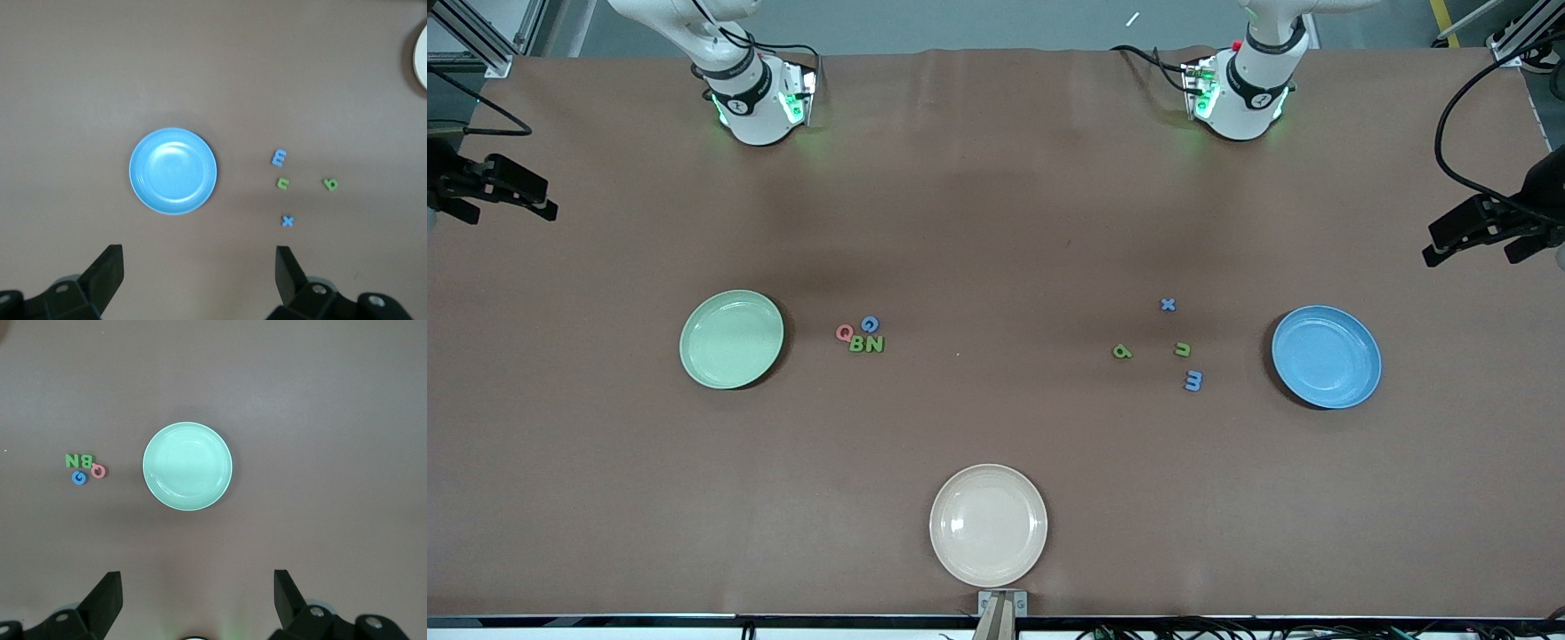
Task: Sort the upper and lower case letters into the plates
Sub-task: 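Move the left gripper toward the green b while the right gripper reaches letters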
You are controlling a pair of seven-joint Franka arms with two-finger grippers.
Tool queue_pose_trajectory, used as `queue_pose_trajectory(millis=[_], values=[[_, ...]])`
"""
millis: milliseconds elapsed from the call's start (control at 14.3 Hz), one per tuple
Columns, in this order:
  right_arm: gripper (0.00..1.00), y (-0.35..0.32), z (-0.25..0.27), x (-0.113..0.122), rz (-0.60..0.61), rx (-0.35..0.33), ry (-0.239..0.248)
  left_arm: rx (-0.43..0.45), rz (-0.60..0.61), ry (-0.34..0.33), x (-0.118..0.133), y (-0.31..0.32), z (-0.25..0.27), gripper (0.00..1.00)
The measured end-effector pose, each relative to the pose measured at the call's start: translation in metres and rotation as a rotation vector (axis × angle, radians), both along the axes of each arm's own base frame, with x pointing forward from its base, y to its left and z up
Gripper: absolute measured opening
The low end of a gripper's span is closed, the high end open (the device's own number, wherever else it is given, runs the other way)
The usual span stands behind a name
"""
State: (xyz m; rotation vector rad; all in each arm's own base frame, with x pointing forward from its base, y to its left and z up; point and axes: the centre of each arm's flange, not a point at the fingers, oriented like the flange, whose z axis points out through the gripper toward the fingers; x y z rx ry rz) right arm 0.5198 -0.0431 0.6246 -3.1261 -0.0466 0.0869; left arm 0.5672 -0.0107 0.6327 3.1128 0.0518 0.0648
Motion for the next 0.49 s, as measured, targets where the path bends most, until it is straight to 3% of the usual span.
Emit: queue_pose_trajectory(millis=[210, 490], values=[[1.00, 0.000, 0.000, 0.000, 0.000, 0.000, 0.000, -0.032, -0.024, 0.055, -0.002, -0.033, -0.014, 1.00], [1.00, 0.001, 0.001, 0.000, 0.002, 0.000, -0.003, -0.066, 0.046, 0.151, 0.009, -0.102, -0.063, 1.00]])
